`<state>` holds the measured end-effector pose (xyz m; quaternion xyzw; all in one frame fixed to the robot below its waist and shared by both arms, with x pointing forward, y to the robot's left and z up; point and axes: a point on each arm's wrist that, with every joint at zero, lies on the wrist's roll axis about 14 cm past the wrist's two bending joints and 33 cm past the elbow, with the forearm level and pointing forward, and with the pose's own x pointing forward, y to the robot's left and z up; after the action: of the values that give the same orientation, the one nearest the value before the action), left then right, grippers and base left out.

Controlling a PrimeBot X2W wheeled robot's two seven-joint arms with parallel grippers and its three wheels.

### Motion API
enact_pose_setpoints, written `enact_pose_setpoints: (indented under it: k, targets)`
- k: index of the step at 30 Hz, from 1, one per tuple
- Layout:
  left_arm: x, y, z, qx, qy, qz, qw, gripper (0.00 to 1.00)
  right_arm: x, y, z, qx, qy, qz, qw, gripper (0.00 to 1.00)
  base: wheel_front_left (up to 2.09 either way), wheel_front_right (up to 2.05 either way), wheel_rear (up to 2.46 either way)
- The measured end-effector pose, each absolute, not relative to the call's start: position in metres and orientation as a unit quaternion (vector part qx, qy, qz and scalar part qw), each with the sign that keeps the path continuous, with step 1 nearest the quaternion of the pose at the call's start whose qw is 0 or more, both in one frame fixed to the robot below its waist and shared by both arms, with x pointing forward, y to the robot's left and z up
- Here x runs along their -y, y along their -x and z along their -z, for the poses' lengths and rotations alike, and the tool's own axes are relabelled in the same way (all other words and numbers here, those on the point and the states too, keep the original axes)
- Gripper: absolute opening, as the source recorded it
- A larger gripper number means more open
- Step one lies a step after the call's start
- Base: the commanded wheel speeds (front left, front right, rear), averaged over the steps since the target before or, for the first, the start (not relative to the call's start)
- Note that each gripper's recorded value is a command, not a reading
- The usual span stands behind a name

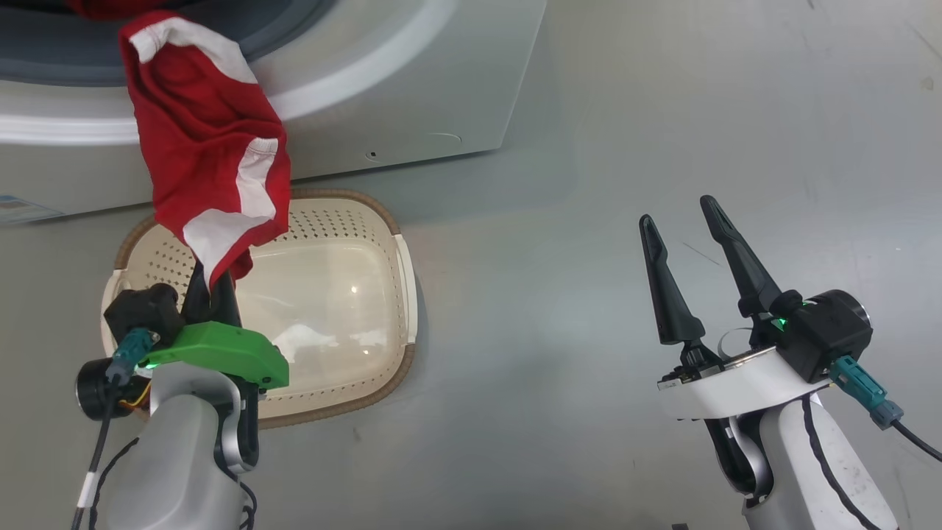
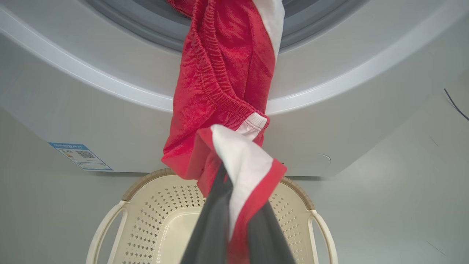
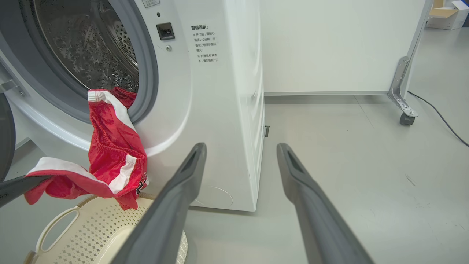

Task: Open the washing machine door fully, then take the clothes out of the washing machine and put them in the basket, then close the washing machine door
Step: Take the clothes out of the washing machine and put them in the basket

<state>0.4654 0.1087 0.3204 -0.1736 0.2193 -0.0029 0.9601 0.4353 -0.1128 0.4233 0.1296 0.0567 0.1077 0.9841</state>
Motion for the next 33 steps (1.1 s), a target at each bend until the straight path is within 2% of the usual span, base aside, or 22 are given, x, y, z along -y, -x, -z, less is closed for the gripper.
enact_pose_setpoints:
  k: [5,6,8,9,10,11,12,24,33]
  targets:
    - [-0.104,-0.467,-0.295,-0.253,0.173,0.001,0.952,0.00,0.119,-0.439,-0.413,-0.067,-0.125,-0.100,0.985,1.00,0.00,0.00,0.00]
    - [-0.104,-0.466,-0.290,-0.261,0.174,0.000,0.950,0.03,0.120,-0.440,-0.412,-0.067,-0.124,-0.099,0.985,1.00,0.00,0.00,0.00]
    - [-0.103,-0.464,-0.279,-0.277,0.173,-0.001,0.945,0.47,0.121,-0.441,-0.409,-0.070,-0.124,-0.098,0.985,1.00,0.00,0.00,0.00]
    - [-0.103,-0.463,-0.274,-0.284,0.173,-0.003,0.943,0.47,0.121,-0.442,-0.408,-0.071,-0.123,-0.098,0.985,1.00,0.00,0.00,0.00]
    - [-0.102,-0.461,-0.269,-0.293,0.174,-0.004,0.940,0.82,0.122,-0.443,-0.408,-0.071,-0.123,-0.097,0.985,1.00,0.00,0.00,0.00]
    - [-0.101,-0.459,-0.264,-0.301,0.172,-0.004,0.938,0.95,0.123,-0.444,-0.407,-0.071,-0.122,-0.095,0.985,1.00,0.00,0.00,0.00]
    - [-0.101,-0.458,-0.259,-0.308,0.171,-0.005,0.936,1.00,0.124,-0.445,-0.406,-0.072,-0.121,-0.094,0.986,1.00,0.00,0.00,0.00]
    - [-0.100,-0.450,-0.232,-0.356,0.164,-0.012,0.920,1.00,0.131,-0.449,-0.400,-0.076,-0.118,-0.086,0.986,1.00,0.00,0.00,0.00]
    - [-0.101,-0.453,-0.232,-0.357,0.167,-0.015,0.919,1.00,0.131,-0.448,-0.400,-0.077,-0.118,-0.085,0.986,1.00,0.00,0.00,0.00]
